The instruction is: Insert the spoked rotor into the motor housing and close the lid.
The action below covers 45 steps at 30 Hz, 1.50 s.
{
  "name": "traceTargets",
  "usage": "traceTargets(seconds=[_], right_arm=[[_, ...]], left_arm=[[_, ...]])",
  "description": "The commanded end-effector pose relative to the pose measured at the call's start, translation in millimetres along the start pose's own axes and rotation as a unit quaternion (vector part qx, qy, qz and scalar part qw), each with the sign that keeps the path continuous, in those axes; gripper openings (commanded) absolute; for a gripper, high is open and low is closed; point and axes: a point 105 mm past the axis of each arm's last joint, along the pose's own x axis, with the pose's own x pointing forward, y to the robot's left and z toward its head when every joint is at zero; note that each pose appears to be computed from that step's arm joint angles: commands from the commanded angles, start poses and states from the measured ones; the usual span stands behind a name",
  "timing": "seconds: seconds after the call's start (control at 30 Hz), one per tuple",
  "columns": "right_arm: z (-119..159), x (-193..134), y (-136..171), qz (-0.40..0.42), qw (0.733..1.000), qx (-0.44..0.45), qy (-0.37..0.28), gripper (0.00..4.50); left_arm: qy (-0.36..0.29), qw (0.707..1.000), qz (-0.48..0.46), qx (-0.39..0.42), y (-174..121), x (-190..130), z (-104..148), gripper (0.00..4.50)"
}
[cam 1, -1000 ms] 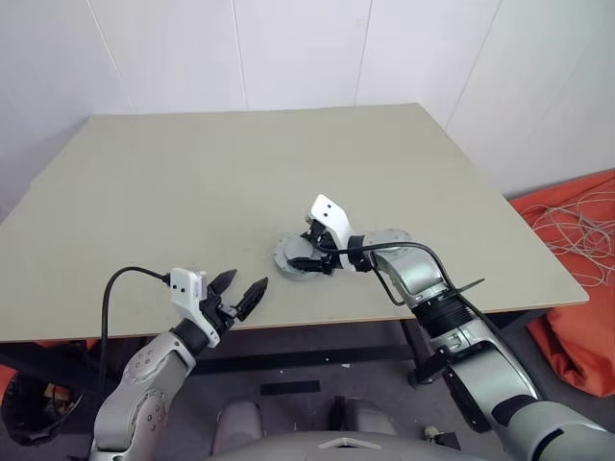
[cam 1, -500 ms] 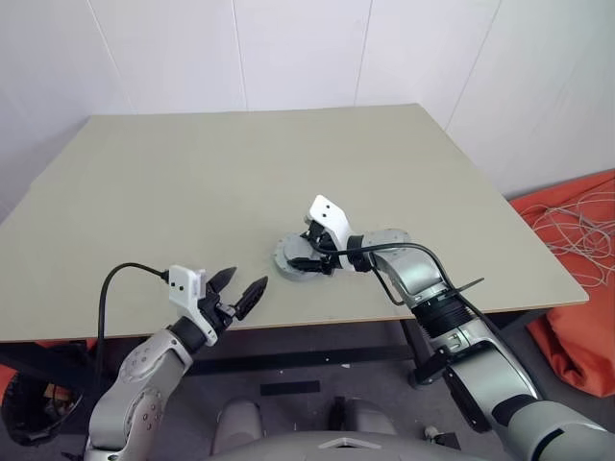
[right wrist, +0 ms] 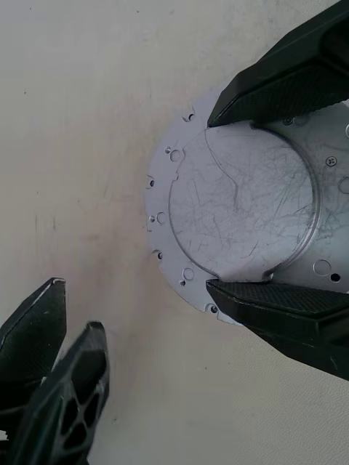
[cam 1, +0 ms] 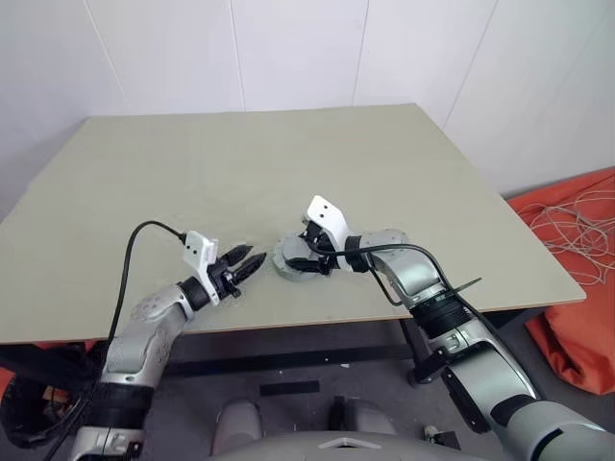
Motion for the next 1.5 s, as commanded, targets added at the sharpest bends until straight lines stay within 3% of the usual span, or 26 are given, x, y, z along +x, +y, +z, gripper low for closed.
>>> traceTargets(seconds=[0.03, 0.13, 0.17, 0.67, 1.13, 1.5], right_arm=[[-1.7, 0.8, -0.3, -0.011, 1.000, -0.002, 0.009, 3.13], [-1.0, 1.1, -0.1, -0.012, 1.000, -0.001, 0.008, 3.13], [-0.7, 1.2, -0.1, -0.012, 1.000, -0.001, 0.007, 3.13], [1.2, 2.8, 2.8, -0.015, 1.000, 0.005, 0.003, 3.13], [4.6, 4.5, 7.9, -0.018, 1.000, 0.010, -0.006, 3.13], [5.3, 2.9, 10.4, -0.017, 1.000, 0.009, -0.007, 3.13]], left_arm=[[0.000, 0.999, -0.029, 0.029, 6.9, 4.6, 9.3, 1.17], [0.018, 0.998, -0.054, 0.039, 10.8, 9.4, 8.0, 0.13], [0.024, 0.997, -0.062, 0.043, 12.0, 11.9, 8.0, 0.05], [0.043, 0.984, -0.153, 0.078, 2.0, 49.8, 25.8, 0.05], [0.081, 0.972, -0.202, 0.083, -20.0, 73.4, 13.0, 0.05], [0.112, 0.967, -0.210, 0.090, -24.2, 70.0, 0.6, 0.05]])
